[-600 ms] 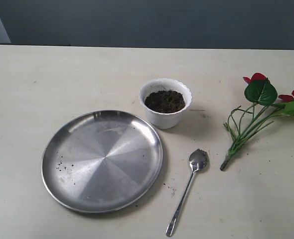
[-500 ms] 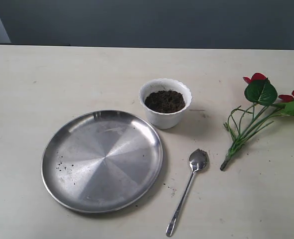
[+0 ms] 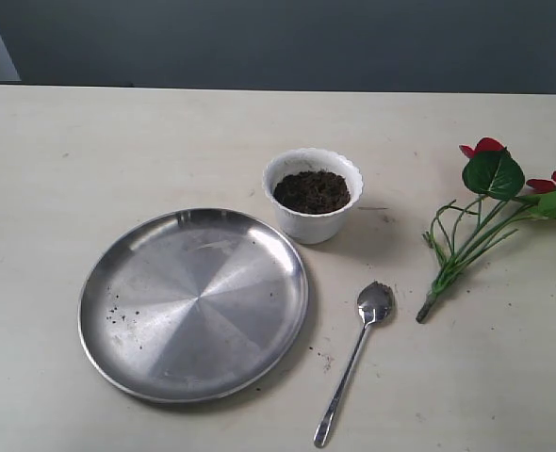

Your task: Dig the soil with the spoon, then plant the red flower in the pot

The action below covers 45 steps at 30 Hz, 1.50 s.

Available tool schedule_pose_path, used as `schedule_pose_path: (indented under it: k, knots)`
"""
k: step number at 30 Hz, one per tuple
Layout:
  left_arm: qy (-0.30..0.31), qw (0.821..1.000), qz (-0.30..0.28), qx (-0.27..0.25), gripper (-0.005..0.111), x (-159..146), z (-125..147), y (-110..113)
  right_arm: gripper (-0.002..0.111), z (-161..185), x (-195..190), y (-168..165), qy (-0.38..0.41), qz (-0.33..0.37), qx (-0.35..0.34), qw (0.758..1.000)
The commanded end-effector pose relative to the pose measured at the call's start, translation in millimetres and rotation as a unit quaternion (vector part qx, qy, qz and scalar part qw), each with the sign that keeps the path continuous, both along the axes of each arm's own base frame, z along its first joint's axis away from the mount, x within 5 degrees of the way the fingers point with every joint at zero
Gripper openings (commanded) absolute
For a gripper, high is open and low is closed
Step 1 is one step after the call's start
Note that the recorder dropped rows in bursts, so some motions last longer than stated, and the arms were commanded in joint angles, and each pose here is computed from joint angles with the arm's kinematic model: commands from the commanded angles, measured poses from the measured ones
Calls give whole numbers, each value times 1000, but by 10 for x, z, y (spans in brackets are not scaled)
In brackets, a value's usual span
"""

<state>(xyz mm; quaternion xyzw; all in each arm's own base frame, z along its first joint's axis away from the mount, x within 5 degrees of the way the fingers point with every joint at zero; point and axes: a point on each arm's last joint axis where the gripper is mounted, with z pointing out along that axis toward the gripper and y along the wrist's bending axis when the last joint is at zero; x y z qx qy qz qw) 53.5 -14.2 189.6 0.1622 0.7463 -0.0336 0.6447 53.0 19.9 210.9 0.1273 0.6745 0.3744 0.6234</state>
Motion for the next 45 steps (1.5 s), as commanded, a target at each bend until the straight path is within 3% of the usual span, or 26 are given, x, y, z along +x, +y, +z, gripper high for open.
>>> schedule_pose_path:
  k: [1, 10, 12, 19, 21, 23, 26, 30, 37, 40, 42, 45]
  knots:
    - [-6, 1000, -3, -7, 0, -1, 20, -5, 8, 7, -4, -1, 6, 3, 33, 999]
    - [-6, 1000, -3, -7, 0, -1, 20, -5, 8, 107, -1, -48, -35, -16, 87, 995]
    - [-6, 1000, -3, -7, 0, -1, 20, -5, 8, 146, -30, -3, -16, 5, 6, 1000]
    - [-6, 1000, -3, -7, 0, -1, 20, -5, 8, 401, 165, 134, 97, 49, -151, 983]
    - [-6, 1000, -3, -7, 0, -1, 20, -5, 8, 410, 329, 226, 142, 74, -180, 971]
    - [-6, 1000, -3, -7, 0, -1, 20, -5, 8, 363, 580, 394, 214, 129, -217, 944]
    - [-6, 1000, -3, -7, 0, -1, 20, -5, 8, 110, 943, 656, 316, 192, -237, 898]
    - [-7, 1000, -3, -7, 0, -1, 20, -5, 8, -298, 1087, 1198, 373, 238, -272, 855]
    - [-7, 1000, -3, -7, 0, -1, 20, -5, 8, -580, 1041, 1986, 391, 286, -291, 825]
    - [-7, 1000, -3, -7, 0, -1, 20, -5, 8, -794, 1044, 2028, 434, 274, -295, 806]
    - [-7, 1000, -3, -7, 0, -1, 20, -5, 8, -795, 1042, 2028, 434, 275, -296, 805]
    - [-7, 1000, -3, -7, 0, -1, 20, -5, 8, -718, 1070, 2019, 375, 298, -343, 808]
